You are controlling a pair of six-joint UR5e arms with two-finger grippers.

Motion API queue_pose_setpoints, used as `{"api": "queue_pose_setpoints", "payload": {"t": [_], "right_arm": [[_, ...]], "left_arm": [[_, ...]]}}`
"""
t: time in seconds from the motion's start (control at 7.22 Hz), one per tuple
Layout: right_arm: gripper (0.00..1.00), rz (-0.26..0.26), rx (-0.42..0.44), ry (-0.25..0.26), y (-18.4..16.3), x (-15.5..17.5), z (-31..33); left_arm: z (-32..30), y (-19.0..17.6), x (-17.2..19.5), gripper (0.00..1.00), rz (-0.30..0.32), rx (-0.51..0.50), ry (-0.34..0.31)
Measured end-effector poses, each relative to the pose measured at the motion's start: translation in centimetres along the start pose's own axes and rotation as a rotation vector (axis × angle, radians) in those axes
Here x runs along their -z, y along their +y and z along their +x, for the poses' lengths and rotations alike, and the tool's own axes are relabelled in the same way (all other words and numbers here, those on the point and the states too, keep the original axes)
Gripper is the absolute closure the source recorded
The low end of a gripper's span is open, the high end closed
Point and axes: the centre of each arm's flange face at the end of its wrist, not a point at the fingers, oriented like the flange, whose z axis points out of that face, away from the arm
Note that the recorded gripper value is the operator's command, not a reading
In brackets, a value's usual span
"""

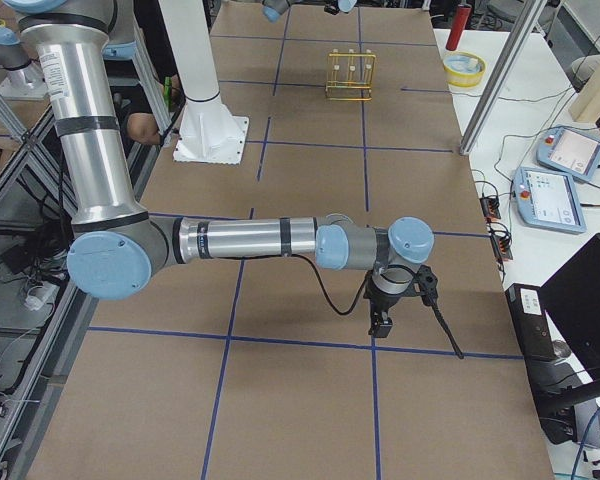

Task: Hang cup on cup holder
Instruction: 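Lift the cup with the left gripper and tilt it sideways, then carry the tilted cup with the left gripper toward the gold rack's peg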

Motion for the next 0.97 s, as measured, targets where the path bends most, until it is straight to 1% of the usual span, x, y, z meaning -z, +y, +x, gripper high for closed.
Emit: {"api": "queue_pose_setpoints", "payload": {"t": [0.28,0.55,0.97], "right_arm": [[0.00,0.000,0.001,0.000,0.0,0.0,0.0],[0.00,0.000,0.001,0.000,0.0,0.0,0.0],[0.00,0.001,0.000,0.000,0.0,0.0,0.0]], "left_arm": [[-1.1,1.3,0.1,1.00,0.014,0.201,0.041],[-2.6,3.6,0.4,1.00,0.038,0.383,0.094],[-3.1,4.6,0.6,1.00,0.046,0.748,0.154]]}}
